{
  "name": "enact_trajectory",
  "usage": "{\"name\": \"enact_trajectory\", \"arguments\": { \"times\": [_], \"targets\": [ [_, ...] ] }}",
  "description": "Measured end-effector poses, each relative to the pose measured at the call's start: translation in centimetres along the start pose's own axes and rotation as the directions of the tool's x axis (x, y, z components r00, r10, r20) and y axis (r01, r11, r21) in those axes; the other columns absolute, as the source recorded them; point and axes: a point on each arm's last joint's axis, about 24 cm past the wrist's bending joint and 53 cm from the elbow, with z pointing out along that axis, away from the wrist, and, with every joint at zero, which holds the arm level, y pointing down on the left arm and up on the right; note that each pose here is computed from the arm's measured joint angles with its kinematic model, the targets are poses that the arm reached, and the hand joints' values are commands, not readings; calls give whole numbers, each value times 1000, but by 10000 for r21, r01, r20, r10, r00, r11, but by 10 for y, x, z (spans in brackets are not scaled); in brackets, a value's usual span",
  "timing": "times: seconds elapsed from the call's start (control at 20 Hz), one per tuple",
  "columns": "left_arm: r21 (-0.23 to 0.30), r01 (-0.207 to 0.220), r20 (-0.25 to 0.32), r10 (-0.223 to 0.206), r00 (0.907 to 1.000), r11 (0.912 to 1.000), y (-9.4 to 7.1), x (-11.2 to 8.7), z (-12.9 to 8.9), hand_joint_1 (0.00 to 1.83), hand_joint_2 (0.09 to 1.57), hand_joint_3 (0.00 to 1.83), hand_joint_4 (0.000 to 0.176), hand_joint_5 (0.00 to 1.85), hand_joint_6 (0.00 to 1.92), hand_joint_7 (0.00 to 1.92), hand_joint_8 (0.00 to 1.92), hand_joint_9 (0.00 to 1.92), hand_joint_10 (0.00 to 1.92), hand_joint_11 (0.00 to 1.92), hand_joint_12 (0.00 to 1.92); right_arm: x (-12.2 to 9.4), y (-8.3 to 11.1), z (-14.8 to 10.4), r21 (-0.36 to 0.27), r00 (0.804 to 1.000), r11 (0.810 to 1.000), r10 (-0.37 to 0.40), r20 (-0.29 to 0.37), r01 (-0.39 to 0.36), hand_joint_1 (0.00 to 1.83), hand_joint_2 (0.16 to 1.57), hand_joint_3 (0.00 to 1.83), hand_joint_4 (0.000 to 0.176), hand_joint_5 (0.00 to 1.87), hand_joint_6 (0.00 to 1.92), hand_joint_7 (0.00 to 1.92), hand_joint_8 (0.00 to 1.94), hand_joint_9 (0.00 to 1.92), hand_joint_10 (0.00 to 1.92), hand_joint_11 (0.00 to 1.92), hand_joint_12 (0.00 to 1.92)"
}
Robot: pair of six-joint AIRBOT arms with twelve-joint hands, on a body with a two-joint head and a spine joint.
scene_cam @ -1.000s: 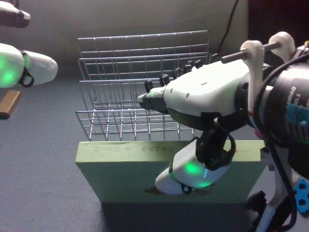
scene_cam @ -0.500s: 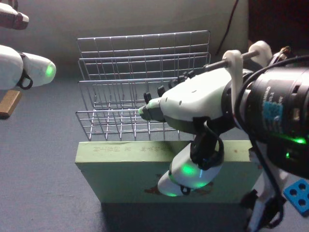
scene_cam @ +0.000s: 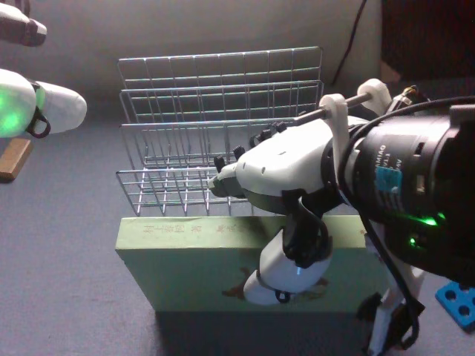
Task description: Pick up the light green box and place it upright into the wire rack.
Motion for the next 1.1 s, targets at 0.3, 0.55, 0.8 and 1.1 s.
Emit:
{"name": "enact_trajectory", "arguments": {
  "times": [0.3,0.55,0.8,1.1],
  "targets": [
    [-85,32,-41,-32,10000,10000,2,1,0,93,1162,1,0,292,5,306,3,229,2,0,757,-6,-3,3,76,9999,10000,3,128,-4,934,1056,4,0,523,16,601,9,542,32,78,1129],
    [-89,56,-19,-56,10000,9999,2,0,0,97,1162,1,0,288,2,295,0,230,2,0,757,-7,-1,3,3,9998,9999,-108,169,108,1237,1156,0,0,804,1075,1003,1131,819,1018,628,1541],
    [-97,100,0,-100,10000,9999,2,-1,0,102,1168,3,0,285,0,294,0,231,2,0,758,-14,1,-1,-57,9996,10000,52,293,-50,1251,1118,1,0,909,936,1050,1082,834,1190,681,1627],
    [-230,-9,-42,8,10000,9997,5,-1,-1,98,1178,5,0,284,0,293,0,230,1,0,770,-42,11,-27,-342,9949,9994,-1,1008,36,1244,1129,1,0,905,937,1014,1145,810,1211,658,1615]
  ]
}}
